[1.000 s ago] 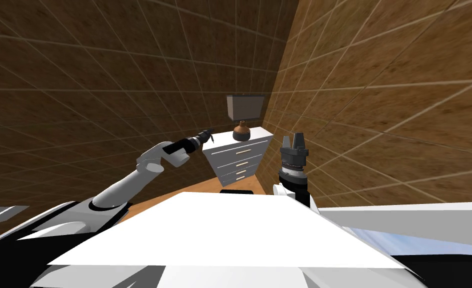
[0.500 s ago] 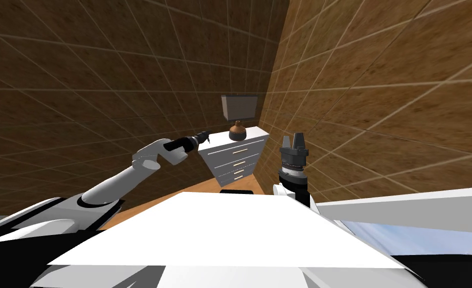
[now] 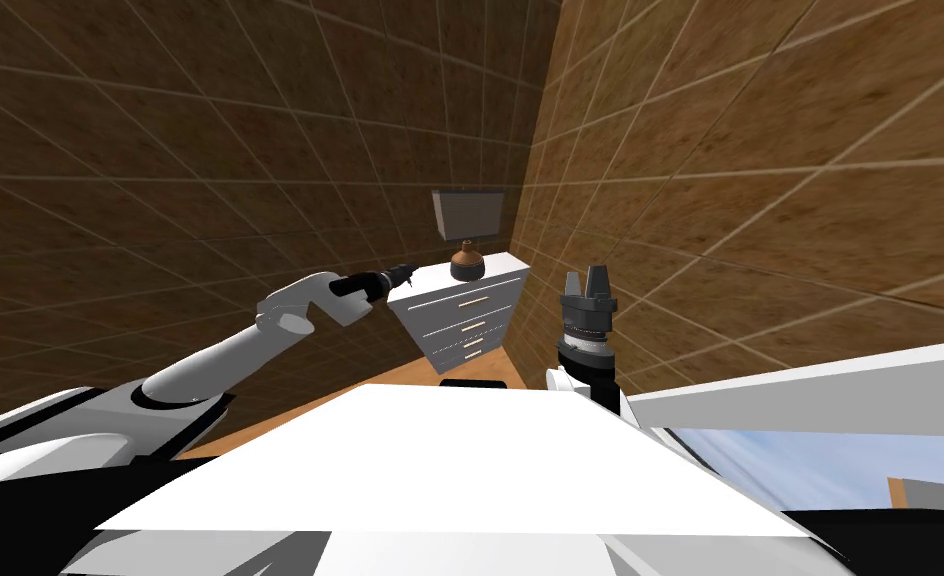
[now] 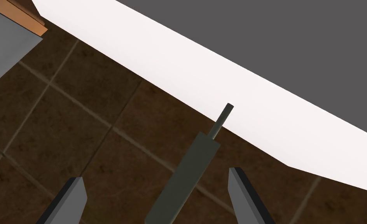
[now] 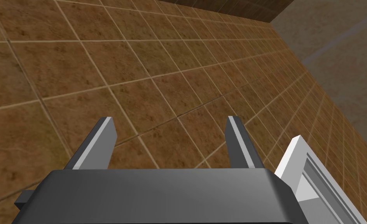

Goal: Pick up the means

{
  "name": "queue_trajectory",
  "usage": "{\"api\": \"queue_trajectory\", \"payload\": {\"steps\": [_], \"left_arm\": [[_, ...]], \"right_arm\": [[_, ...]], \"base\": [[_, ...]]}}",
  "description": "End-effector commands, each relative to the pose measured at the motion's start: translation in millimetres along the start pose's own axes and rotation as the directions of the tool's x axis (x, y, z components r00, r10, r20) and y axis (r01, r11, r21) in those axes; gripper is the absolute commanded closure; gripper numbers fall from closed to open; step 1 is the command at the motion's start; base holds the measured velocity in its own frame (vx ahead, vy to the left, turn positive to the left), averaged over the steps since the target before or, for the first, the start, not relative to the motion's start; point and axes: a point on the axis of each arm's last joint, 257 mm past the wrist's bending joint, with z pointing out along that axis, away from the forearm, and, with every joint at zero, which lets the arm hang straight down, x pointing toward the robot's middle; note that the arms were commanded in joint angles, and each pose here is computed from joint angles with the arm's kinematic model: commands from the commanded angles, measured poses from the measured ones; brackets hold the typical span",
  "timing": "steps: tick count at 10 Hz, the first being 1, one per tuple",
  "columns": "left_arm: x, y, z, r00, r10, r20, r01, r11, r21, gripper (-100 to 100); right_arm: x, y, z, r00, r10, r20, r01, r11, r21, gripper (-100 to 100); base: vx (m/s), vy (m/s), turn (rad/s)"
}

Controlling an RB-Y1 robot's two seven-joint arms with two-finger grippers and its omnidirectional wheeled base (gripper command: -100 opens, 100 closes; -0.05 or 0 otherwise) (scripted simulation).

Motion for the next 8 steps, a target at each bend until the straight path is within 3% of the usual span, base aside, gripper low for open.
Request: {"api": "queue_trajectory", "payload": {"steps": [1,2,5,8], "left_arm": [[-0.9,8.1,-0.3,1.0,0.005,0.0,-0.005,0.999,-0.033,-100],[-8.8,20.6,-0.6,0.999,0.042,0.006,-0.041,0.996,-0.083,-100],[-17.0,46.7,-3.6,0.997,0.075,0.008,-0.072,0.98,-0.183,-100],[-33.9,80.4,-11.3,0.991,0.135,0.015,-0.124,0.942,-0.311,-100]], "right_arm": [[0.0,0.0,0.0,1.0,0.0,0.0,0.0,1.0,0.0,0],[0.0,0.0,0.0,1.0,0.0,0.0,0.0,1.0,0.0,0],[0.0,0.0,0.0,1.0,0.0,0.0,0.0,1.0,0.0,0],[0.0,0.0,0.0,1.0,0.0,0.0,0.0,1.0,0.0,0]], "base": [[-0.003,-0.03,0.008],[-0.009,-0.043,-0.119],[-0.01,-0.055,-0.066],[-0.004,-0.068,-0.081]]}}
